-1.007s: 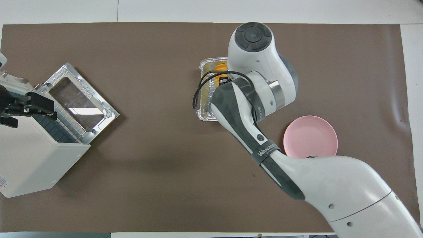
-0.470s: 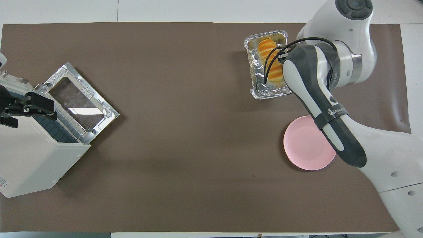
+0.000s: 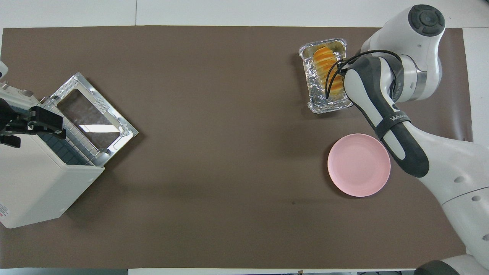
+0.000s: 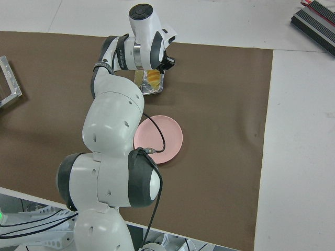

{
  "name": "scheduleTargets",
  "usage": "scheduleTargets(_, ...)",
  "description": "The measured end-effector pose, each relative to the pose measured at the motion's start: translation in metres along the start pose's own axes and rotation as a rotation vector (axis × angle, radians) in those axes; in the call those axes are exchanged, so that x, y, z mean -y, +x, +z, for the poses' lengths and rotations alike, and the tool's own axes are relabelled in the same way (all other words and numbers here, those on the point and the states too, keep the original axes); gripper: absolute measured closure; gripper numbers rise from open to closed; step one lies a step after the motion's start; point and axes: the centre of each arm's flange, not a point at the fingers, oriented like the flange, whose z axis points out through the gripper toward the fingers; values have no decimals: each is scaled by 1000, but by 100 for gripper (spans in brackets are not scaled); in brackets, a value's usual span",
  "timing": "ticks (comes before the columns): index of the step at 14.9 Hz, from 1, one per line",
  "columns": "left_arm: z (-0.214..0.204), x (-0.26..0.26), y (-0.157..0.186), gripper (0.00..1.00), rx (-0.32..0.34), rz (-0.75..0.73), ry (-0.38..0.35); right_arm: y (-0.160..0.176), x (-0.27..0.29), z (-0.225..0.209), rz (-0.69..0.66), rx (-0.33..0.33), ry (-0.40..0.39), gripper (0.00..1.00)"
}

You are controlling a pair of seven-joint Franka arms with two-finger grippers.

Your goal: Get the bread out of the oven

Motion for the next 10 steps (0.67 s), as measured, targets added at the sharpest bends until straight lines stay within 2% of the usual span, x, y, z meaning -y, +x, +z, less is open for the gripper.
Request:
scheduleTargets(4,0,0,0,0,0,0,0,-5,-6,16,-16,-14,-3,99)
scheduleTargets(6,0,0,0,0,0,0,0,-8,-7,19,-19,-8,-4,84)
scheduleTargets(10,0,0,0,0,0,0,0,-14,-8,8,-26,35,-9,41)
